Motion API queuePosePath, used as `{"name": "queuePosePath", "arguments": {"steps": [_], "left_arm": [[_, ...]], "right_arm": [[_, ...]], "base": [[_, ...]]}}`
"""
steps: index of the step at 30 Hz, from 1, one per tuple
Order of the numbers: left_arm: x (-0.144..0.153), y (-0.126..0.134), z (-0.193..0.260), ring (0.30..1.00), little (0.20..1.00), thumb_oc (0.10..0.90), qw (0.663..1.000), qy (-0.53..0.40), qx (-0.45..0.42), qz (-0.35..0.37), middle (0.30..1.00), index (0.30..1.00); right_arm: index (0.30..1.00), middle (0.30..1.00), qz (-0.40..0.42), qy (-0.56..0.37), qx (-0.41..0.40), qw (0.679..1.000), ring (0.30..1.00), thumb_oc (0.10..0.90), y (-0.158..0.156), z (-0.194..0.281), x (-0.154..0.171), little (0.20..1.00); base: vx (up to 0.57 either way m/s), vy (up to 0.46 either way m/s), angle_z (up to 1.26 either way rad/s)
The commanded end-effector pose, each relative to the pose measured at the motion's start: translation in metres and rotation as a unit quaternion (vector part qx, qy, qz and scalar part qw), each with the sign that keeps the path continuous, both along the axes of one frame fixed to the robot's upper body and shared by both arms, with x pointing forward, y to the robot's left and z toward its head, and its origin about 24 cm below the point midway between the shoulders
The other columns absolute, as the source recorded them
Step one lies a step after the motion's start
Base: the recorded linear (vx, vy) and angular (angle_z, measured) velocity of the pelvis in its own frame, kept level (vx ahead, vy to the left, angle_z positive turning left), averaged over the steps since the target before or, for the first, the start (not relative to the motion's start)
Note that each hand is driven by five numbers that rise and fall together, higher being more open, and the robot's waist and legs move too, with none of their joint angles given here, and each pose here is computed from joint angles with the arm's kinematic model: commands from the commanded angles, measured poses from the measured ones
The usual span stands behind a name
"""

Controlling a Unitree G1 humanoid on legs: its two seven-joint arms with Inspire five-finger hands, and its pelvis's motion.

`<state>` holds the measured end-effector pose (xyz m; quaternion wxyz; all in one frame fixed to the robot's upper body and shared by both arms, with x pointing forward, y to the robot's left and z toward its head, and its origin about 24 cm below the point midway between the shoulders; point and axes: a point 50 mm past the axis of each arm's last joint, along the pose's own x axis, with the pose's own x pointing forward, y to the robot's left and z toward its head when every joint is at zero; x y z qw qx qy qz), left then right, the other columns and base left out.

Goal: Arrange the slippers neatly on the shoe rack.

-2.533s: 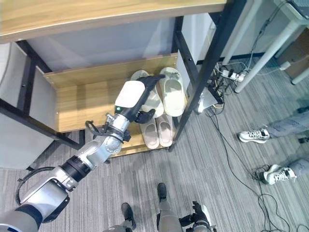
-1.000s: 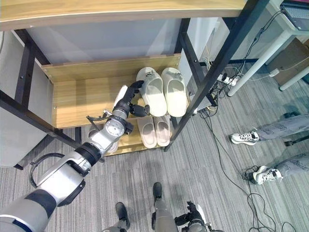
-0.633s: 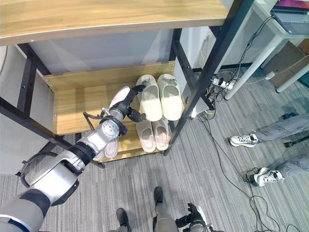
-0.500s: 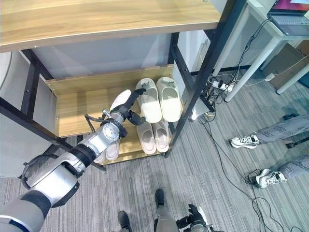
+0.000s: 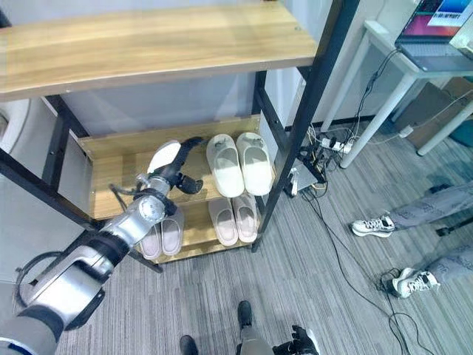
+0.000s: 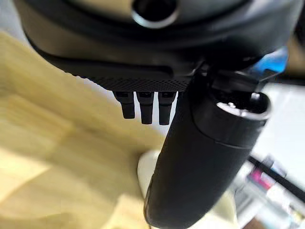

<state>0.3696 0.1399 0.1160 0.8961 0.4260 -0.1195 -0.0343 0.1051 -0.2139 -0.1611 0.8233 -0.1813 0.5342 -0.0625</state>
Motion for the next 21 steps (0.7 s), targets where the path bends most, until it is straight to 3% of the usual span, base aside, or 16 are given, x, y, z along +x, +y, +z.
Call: {"name": "queuePosePath", "arguments": {"steps": [1, 6, 7, 10, 11, 16, 21], "left_arm": [[0.002, 0.001, 0.047, 0.900, 0.900, 0.800, 0.991, -0.100, -0.085, -0.024, 0.900, 0.900], [-0.049, 0.011, 0.007, 0.900, 0.900, 0.800, 0.958, -0.028, -0.269, -0.091, 0.900, 0.900], [-0.074, 0.016, -0.011, 0.900, 0.900, 0.800, 0.935, 0.005, -0.339, -0.106, 0.900, 0.900], [-0.099, 0.021, -0.023, 0.900, 0.900, 0.800, 0.896, 0.045, -0.424, -0.121, 0.900, 0.900], [-0.116, 0.023, -0.034, 0.900, 0.900, 0.800, 0.867, 0.086, -0.473, -0.133, 0.900, 0.900], [-0.143, 0.032, -0.070, 0.900, 0.900, 0.800, 0.836, 0.177, -0.507, -0.116, 0.900, 0.900], [-0.176, 0.064, -0.133, 0.900, 0.900, 0.800, 0.835, 0.257, -0.486, 0.020, 0.900, 0.900]], "right_arm": [[0.900, 0.900, -0.016, 0.005, 0.012, 1.000, 0.900, 0.800, 0.003, -0.002, -0.007, 0.900], [0.900, 0.900, -0.012, 0.021, 0.023, 0.999, 0.900, 0.800, 0.010, -0.006, -0.016, 0.900], [0.900, 0.900, -0.011, 0.015, 0.027, 0.999, 0.900, 0.800, 0.011, -0.005, -0.013, 0.900], [0.900, 0.900, -0.016, -0.002, 0.023, 1.000, 0.900, 0.800, 0.006, -0.001, -0.001, 0.900], [0.900, 0.900, -0.007, -0.005, 0.017, 1.000, 0.900, 0.800, 0.004, 0.000, 0.003, 0.900], [0.900, 0.900, -0.005, -0.008, 0.024, 1.000, 0.900, 0.800, 0.009, 0.000, 0.002, 0.900], [0.900, 0.900, -0.044, -0.018, 0.038, 0.998, 0.900, 0.800, 0.009, -0.001, 0.000, 0.900]], "base": [[-0.03, 0.022, 0.19], [-0.07, 0.050, 0.13], [-0.11, 0.081, 0.01], [-0.07, 0.042, 0.30], [-0.07, 0.004, 0.56], [-0.03, 0.004, 0.23], [-0.03, 0.013, -0.08]]}}
